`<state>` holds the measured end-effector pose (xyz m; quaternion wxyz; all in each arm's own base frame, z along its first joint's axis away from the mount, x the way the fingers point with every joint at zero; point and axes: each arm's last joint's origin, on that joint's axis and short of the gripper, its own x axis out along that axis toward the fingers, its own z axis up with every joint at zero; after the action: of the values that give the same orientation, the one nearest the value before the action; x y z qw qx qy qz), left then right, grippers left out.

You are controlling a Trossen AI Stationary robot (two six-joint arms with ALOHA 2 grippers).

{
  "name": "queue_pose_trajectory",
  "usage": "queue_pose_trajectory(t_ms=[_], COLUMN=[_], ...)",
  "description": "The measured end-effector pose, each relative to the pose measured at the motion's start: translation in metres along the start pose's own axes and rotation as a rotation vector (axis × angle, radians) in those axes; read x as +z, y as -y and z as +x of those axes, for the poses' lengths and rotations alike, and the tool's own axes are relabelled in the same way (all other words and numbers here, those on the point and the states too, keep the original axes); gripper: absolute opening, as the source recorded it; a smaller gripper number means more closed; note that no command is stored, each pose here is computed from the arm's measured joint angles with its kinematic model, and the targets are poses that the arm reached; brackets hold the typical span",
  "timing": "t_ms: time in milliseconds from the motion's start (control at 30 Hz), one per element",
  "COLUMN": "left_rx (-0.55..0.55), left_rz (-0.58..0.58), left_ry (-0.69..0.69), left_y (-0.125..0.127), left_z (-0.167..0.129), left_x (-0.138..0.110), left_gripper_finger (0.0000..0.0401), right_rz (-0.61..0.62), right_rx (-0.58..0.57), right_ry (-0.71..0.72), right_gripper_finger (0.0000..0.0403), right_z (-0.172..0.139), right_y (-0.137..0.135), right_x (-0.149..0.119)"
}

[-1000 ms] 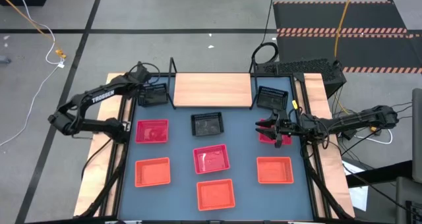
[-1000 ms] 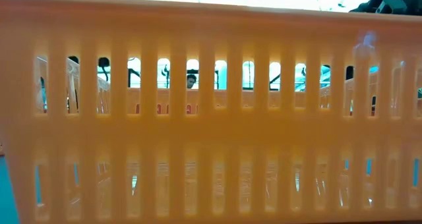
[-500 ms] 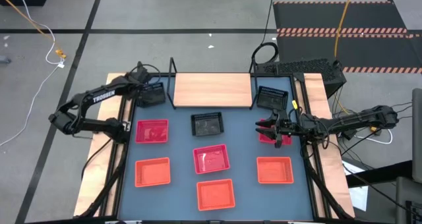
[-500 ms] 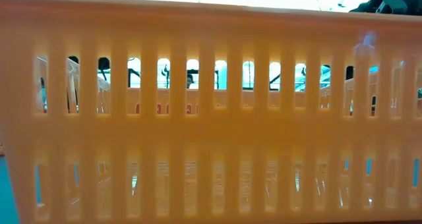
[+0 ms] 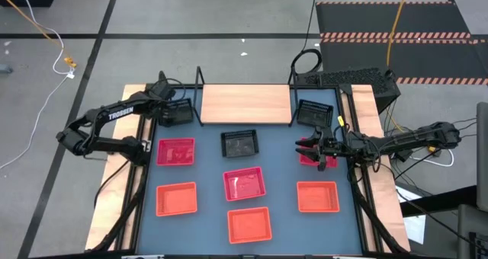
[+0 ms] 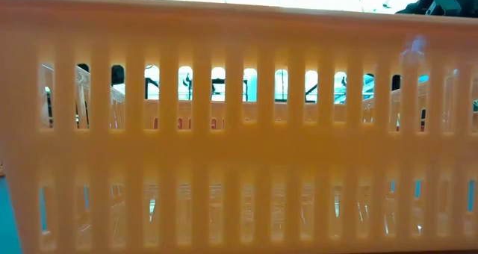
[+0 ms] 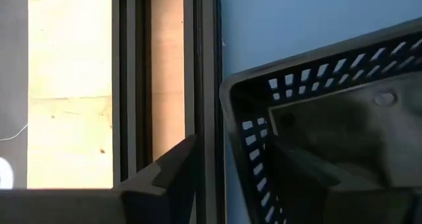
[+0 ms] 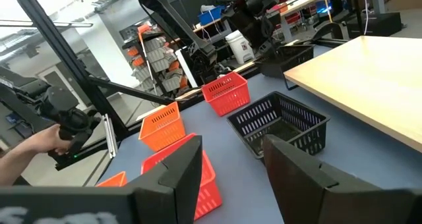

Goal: Stack baskets on shelf by color
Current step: Put the left black basket on the shelf

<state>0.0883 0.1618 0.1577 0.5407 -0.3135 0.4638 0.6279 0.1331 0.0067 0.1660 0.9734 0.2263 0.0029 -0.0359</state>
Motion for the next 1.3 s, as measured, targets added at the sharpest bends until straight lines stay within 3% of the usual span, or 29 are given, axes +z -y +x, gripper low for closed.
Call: queue_pose_trajectory(t_ms=[100, 367, 533, 767, 933, 1300], left_rx=[-0.001, -0.006, -0.011, 0.062, 0.04, -0.001], left_rz=[0.023, 0.044, 0.082, 0.146, 0.165, 0.199], left_ry=[-0.001, 0.008, 0.014, 0.126, 0.173, 0.247], left_y=[0.0, 0.0, -0.004, -0.021, -0.028, -0.036], left_z=[0.0, -0.001, -0.016, -0.07, -0.104, -0.157], left_x=[0.0, 0.001, 0.006, 0.022, 0.03, 0.043], left_gripper_finger=[0.0153, 0.0013, 0.0022, 0.0007, 0.0026, 0.0011], right_rz=[0.0, 0.0, 0.004, 0.0, -0.013, -0.023], right_rx=[0.0, 0.0, 0.0, -0.004, -0.009, -0.011], right_ry=[0.0, 0.0, 0.0, -0.007, -0.016, -0.015], right_gripper_finger=[0.0155, 0.0155, 0.0155, 0.0155, 0.0155, 0.0155], right_z=[0.0, 0.0, 0.0, 0.0, 0.0, 0.0], right_y=[0.0, 0.0, 0.0, 0.0, 0.001, 0.001], right_x=[0.0, 0.0, 0.0, -0.001, -0.002, -0.002])
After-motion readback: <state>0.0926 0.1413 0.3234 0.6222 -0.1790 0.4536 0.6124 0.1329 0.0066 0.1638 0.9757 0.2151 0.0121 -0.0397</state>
